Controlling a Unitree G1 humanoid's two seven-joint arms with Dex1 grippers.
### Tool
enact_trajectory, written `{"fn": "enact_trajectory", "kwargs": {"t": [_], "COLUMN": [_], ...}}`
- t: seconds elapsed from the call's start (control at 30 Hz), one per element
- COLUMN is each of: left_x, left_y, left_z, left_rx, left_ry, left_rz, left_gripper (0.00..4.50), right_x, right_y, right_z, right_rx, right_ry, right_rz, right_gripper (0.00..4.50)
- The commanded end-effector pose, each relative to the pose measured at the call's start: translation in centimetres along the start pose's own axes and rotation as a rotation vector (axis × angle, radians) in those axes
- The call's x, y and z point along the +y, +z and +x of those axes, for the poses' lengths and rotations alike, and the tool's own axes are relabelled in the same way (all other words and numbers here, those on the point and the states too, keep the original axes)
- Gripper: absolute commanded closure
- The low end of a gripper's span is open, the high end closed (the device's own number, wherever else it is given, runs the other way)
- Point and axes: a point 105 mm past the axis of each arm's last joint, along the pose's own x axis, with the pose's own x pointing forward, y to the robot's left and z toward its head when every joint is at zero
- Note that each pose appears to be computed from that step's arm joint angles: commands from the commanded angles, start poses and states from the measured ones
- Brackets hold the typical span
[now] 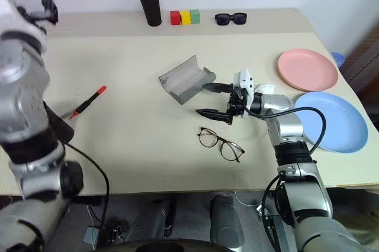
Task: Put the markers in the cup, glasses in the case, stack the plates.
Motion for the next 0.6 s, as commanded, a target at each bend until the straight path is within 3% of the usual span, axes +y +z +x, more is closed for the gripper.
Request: {"fn": "enact_trajectory", "kwargs": {"t": [0.03, 0.13, 0.23, 0.4, 0.6], "left_x": [-1.3, -2.1, -3.1, -4.6, -3.0], "left_y": [-1.5, -3.9, -5.7, -6.2, -7.6], "left_z": [2.4, 3.6, 4.0, 3.2, 3.0], "left_rx": [0.176, 0.363, 0.529, 0.690, 0.826], "left_ry": [-0.099, -0.188, -0.273, -0.378, -0.339], "left_rz": [0.187, 0.314, 0.308, 0.256, 0.371], "left_gripper": [0.02, 0.02, 0.02, 0.02, 0.02], "right_x": [-0.5, -0.7, -0.9, -1.2, -1.2], "right_y": [1.0, 1.1, 1.1, 0.9, -0.1], "right_z": [0.4, 0.5, 0.4, 0.0, -0.4], "right_rx": [0.003, 0.003, 0.004, 0.003, -0.002], "right_ry": [0.002, 0.003, 0.000, -0.011, -0.022], "right_rz": [-0.037, -0.044, -0.053, -0.066, -0.068], "right_gripper": [0.00, 0.00, 0.00, 0.00, 0.00]}}
